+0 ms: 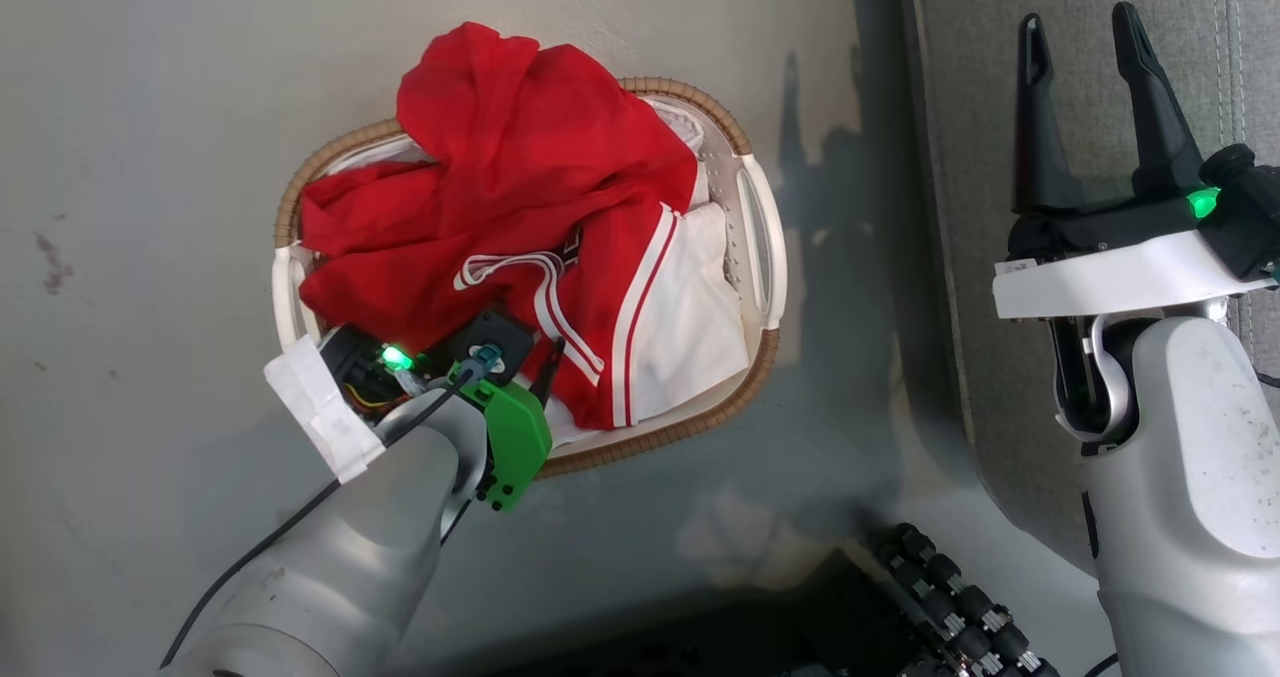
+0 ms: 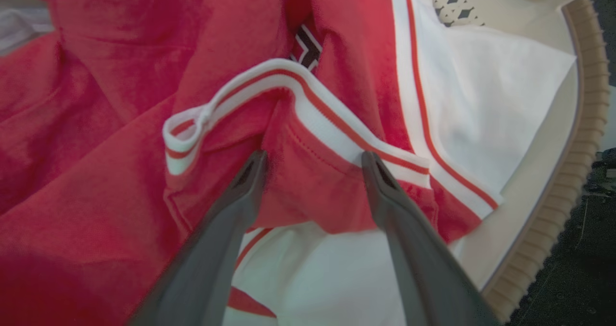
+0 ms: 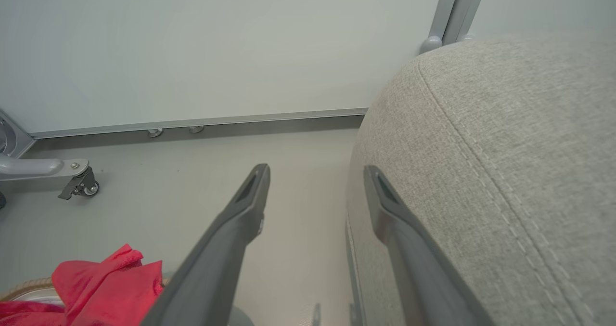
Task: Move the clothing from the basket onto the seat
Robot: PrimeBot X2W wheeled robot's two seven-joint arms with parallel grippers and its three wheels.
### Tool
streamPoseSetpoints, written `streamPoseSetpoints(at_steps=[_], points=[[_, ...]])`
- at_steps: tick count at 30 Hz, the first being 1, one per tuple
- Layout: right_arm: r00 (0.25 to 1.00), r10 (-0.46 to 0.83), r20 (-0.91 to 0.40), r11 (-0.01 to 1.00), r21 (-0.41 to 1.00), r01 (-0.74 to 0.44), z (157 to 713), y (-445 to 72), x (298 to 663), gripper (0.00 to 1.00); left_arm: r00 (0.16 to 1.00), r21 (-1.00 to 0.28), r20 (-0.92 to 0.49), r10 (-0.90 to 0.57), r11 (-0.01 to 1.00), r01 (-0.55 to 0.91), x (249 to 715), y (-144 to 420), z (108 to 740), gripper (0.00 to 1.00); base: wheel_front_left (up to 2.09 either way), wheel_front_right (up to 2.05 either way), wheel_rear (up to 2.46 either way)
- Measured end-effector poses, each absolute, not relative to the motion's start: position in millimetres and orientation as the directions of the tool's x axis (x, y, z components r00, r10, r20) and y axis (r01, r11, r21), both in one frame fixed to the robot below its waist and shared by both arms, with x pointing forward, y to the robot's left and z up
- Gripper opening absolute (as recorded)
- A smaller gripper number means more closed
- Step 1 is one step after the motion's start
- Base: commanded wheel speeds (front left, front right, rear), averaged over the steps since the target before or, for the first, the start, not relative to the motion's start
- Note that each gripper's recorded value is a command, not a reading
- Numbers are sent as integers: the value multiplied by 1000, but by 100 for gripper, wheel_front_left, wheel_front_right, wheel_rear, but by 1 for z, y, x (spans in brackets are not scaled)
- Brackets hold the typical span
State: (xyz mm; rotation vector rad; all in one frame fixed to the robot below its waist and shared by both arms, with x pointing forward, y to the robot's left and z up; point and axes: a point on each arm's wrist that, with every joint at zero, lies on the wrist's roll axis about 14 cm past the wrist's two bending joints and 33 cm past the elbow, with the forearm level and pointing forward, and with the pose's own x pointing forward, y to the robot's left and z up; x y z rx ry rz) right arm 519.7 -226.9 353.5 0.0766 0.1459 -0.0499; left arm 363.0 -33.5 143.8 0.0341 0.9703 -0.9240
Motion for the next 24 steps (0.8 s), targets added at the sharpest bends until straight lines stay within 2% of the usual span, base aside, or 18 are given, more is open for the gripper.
streamPoseSetpoints(at_steps=[7,8,10,12,24], points=[[983,-59,-175,995,65,71,344,-234,514,100,193,-364,-745,-639,632,684,358,-33,127,100,0,0,0],[982,-60,-177,995,64,72,343,-234,514,100,187,-366,-749,-635,633,682,357,-32,125,92,0,0,0],[982,-62,-181,995,61,74,342,-236,513,100,174,-371,-761,-625,639,674,354,-31,122,40,0,0,0],[981,-62,-181,995,61,74,342,-236,513,100,166,-373,-766,-621,640,672,352,-30,120,2,0,0,0],[982,-69,-173,995,63,81,347,-237,514,100,197,-373,-754,-627,655,658,356,-30,129,0,0,0,0]])
